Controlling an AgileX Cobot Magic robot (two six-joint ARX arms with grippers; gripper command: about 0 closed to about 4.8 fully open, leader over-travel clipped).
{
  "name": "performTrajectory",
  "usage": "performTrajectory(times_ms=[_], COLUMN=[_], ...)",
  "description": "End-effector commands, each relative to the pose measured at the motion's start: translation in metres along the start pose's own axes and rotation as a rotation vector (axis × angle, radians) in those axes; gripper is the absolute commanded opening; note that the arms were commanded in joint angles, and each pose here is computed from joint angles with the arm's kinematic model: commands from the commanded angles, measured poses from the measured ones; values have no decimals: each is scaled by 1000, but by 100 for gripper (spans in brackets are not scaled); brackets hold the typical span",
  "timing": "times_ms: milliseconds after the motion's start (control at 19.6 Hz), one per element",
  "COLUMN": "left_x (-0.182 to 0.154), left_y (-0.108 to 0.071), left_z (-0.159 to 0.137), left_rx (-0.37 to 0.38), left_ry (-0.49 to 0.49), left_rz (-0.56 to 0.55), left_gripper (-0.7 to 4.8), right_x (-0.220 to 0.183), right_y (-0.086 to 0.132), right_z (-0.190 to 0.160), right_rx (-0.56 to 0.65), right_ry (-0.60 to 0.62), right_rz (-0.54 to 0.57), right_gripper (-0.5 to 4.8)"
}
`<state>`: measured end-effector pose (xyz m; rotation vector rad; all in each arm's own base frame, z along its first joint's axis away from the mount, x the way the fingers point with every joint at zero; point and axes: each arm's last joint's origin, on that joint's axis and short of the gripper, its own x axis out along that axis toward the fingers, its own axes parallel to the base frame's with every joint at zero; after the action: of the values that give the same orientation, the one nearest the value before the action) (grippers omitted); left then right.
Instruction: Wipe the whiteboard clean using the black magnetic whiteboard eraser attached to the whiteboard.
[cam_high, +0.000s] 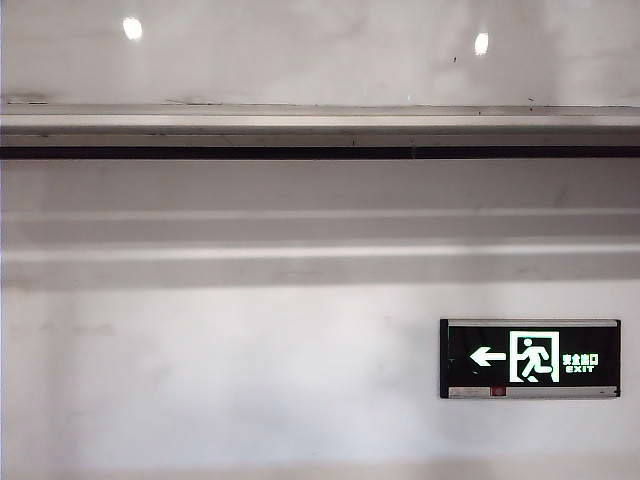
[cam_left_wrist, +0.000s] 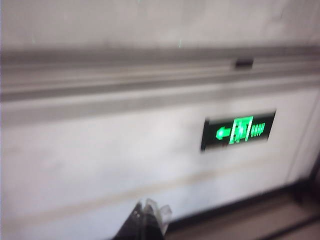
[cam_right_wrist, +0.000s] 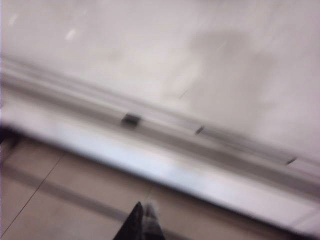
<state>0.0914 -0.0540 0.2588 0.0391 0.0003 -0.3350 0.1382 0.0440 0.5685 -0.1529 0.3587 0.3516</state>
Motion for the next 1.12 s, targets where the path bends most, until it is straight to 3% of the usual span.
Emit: performTrajectory(times_ms=[51, 153, 305, 458, 662, 865, 967, 1120], left_x=[3, 4, 4, 4, 4, 3, 3, 3], left_y=[0, 0, 0, -1, -2, -6, -6, -6], left_z=[-11, -15, -15, -15, -15, -15, -15, -16], left_rx=[-12, -12, -14, -48, -56, -44, -44, -43], left_ry=[10, 10, 9, 6, 0, 0, 3, 5], left_rz=[26, 42, 42, 38, -29, -148, -153, -154], left_gripper=[-6, -6, -6, -6, -6, -6, -6, -6], right_x=[-5, -9, -14, 0, 34, 65, 72, 75], right_y=[4, 6, 10, 16, 20, 22, 23, 27], right_z=[-23, -43, -77, -142, -218, -274, -288, -292], right_rx=[14, 21, 17, 27, 48, 72, 71, 162], right_ry=[44, 6, -181, -351, -463, -387, -351, -331], right_rz=[54, 48, 32, 17, -92, -196, -181, -45], right_gripper=[-6, -6, -6, -6, -5, 0, 0, 0])
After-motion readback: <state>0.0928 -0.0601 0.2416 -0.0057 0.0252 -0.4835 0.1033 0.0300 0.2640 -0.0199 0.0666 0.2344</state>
